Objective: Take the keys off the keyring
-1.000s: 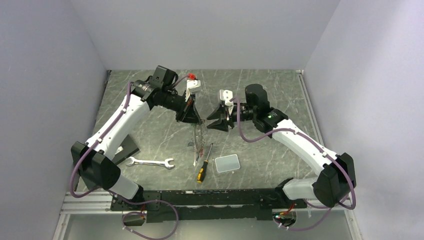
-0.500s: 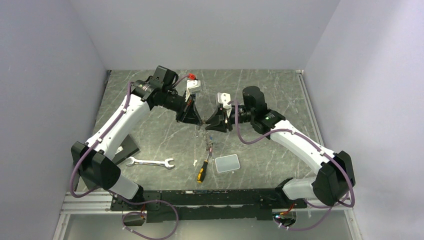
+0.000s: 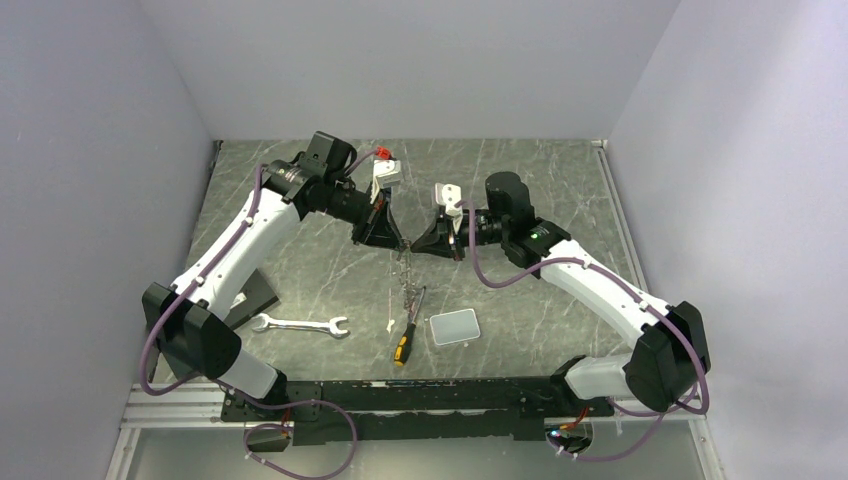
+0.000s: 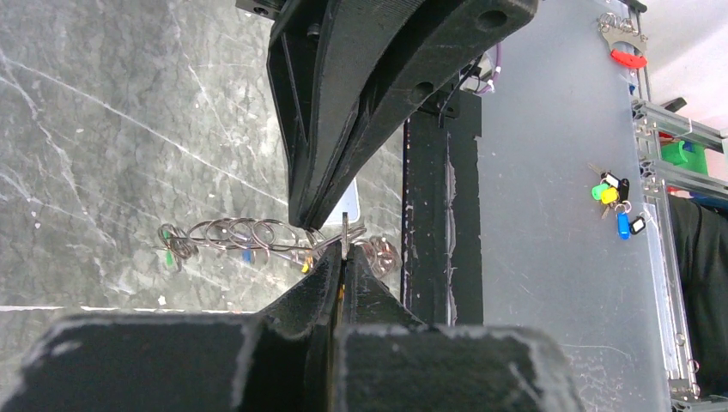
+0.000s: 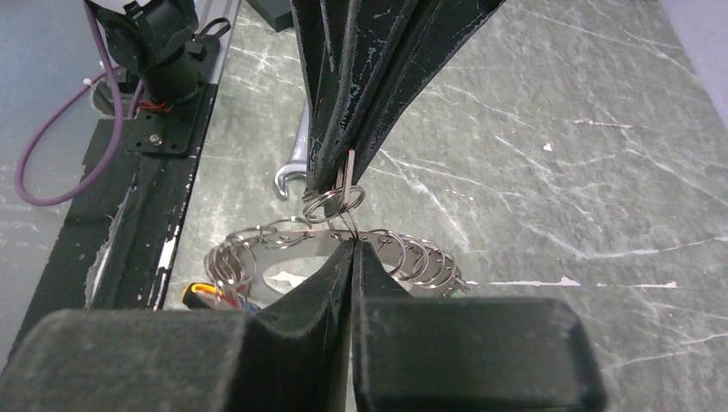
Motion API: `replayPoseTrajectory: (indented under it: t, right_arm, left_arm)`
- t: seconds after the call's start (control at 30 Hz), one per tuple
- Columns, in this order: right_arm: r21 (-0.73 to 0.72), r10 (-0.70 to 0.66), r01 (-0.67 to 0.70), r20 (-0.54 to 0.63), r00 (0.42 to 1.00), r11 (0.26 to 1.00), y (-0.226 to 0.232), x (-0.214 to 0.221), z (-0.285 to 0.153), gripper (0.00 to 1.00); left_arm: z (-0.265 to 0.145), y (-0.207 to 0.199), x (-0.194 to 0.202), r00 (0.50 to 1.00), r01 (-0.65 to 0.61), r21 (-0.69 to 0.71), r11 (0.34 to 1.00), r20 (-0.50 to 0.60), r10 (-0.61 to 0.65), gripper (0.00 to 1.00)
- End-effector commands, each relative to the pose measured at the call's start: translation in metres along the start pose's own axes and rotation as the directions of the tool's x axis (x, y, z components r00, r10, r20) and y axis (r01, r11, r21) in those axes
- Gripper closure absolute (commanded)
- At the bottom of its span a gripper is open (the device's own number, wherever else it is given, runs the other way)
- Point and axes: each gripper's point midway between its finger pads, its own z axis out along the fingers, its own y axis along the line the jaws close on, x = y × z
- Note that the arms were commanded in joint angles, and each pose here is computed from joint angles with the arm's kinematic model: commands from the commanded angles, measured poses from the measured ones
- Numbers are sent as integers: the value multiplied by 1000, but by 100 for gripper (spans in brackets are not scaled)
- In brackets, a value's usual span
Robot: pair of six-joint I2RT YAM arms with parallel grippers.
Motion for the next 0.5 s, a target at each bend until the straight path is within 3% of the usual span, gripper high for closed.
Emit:
replayPoseTrajectory:
  t: [0.0,0.07,0.13,0.47]
  right_arm:
    - [-4,-57,57,38,998,998,1,-15,0,84]
    - [-19,-53,54,44,998,998,3,-16,0,72]
    - [-25,-54,56,48,997,998,3,-17,0,68]
    - [-56,-71,75,56,996,996,4,-14,6,71]
  left_arm:
    - [-5,-16,-16,998,-48,44,998,48,46,100]
    - [-4,-16,-16,998,-48,45,998,48,46,100]
    - [-4,-16,-16,998,-47,49,998,50,44,100]
    - [-2,-15,-14,998,-38,58,998,48,35,100]
